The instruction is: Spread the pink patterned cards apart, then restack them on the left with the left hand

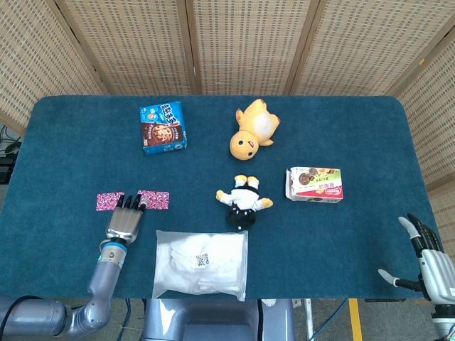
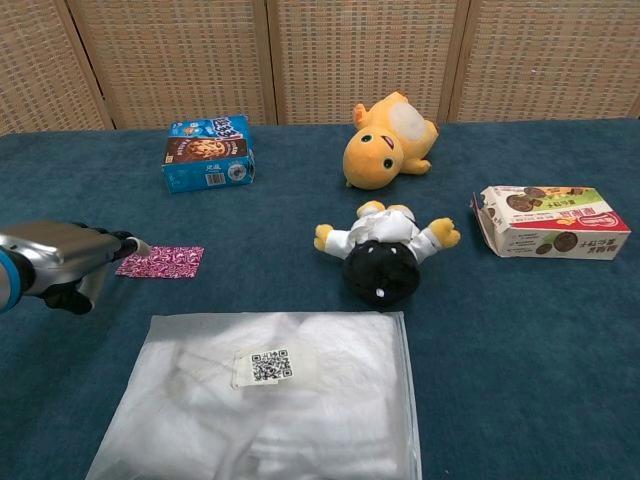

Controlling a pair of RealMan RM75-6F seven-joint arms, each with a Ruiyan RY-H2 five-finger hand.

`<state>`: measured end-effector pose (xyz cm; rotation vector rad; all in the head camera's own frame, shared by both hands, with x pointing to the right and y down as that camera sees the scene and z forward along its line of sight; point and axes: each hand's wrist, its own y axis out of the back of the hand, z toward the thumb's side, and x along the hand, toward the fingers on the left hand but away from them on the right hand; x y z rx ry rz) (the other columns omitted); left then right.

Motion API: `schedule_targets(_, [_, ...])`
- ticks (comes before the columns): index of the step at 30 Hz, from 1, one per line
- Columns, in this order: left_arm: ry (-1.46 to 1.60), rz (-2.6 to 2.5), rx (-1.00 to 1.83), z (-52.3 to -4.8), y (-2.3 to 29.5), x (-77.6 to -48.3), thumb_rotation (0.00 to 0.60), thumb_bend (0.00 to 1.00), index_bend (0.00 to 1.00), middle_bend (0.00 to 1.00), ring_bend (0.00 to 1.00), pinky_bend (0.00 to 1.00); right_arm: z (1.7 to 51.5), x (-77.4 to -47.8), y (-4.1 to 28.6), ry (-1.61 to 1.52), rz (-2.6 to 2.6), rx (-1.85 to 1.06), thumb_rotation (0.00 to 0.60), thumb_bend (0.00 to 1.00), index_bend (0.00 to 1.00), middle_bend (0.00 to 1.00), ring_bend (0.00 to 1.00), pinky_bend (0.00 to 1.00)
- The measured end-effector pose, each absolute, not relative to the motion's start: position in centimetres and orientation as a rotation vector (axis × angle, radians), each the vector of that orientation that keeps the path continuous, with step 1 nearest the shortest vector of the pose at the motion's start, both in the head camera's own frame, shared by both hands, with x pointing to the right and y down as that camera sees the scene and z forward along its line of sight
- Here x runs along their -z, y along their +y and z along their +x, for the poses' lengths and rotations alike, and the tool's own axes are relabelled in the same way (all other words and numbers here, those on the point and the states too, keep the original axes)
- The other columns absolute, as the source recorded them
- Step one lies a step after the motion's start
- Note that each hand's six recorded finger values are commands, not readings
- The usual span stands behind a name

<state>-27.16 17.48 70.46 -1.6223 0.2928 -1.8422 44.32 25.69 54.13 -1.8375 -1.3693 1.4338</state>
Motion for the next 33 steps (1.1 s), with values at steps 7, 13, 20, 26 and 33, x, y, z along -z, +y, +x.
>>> schedule_targets(7, [0.296,-1.608,1.867,-26.6,17.0,-71.3,0.6,1.0,0.06,0.0,0.0,0.0,44.3,-54.3,25.7,-1.363,-1.844,-1.437,0.6,0.1,0.04,0.0,0.0,0.0])
schedule_targets(13, [0.295,-1.591,1.886,-27.1,16.7,-71.5,0.6,1.0,0.06,0.0,0.0,0.0,44.1,-54.3,25.7,-1.36,-1.847,-1.435,0.6,0.1,0.04,0.0,0.0,0.0])
schedule_targets(20, [0.273,-1.586,1.899,-27.0,17.0,-72.4,0.6,1.0,0.06,0.0,0.0,0.0,44.1,-54.3,25.7,-1.357,-1.847,-1.438,0.6,0.11,0.04,0.0,0.0,0.0])
schedule_targets(26, [0.267,-1.588,1.892,-26.6,17.1,-72.7,0.6,1.0,0.06,0.0,0.0,0.0,44.0,-54.3,25.8,-1.353,-1.848,-1.439,0.6,0.1,0.04,0.0,0.0,0.0])
schedule_targets(33, [0.267,-1.585,1.883,-26.4,17.1,-72.4,0.6,1.0,0.06,0.0,0.0,0.0,44.1,-54.3,25.7,-1.361,-1.846,-1.438,0.6,0.11,0.04,0.0,0.0,0.0])
